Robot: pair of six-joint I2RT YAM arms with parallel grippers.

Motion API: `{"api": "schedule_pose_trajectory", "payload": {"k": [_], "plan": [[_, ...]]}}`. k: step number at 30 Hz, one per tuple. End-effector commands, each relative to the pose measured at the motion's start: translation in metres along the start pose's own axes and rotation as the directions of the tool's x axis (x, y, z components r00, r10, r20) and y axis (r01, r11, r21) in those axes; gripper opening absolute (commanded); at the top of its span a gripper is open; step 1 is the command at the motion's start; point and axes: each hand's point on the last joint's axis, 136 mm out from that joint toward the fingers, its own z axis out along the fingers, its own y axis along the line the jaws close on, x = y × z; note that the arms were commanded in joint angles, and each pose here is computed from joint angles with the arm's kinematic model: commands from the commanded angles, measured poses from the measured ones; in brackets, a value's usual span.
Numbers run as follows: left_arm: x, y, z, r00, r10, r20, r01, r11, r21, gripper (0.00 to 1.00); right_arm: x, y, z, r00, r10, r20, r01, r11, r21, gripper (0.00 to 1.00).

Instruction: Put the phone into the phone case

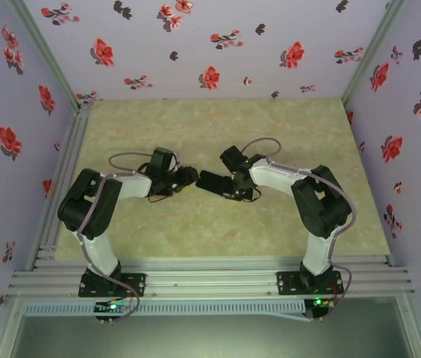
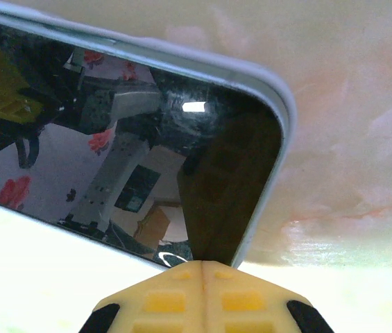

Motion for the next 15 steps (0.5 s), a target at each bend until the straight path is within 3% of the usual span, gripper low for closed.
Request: {"api": "schedule_pose_trajectory", "payload": {"k": [1,7,15], "plan": [[-0.007,-0.016,-0.011,0.998,0.049,0.031,-0.050,0.999,0.019,0.50,0.066,-0.050,0.104,0.976,0.034,-0.217,-0.011,0.995,0.104,0.00],[-0.005,-0.019,-0.018,0.997,0.059,0.042,-0.061,0.998,0.026,0.50,0.049,-0.030,0.077,0.989,0.004,-0.148,0.006,0.998,0.065,0.00],[-0.004,-0.026,-0.030,0.995,0.071,0.066,-0.074,0.996,0.046,0.50,0.021,0.010,0.007,0.999,-0.049,-0.021,0.048,0.998,-0.038,0.00]]}}
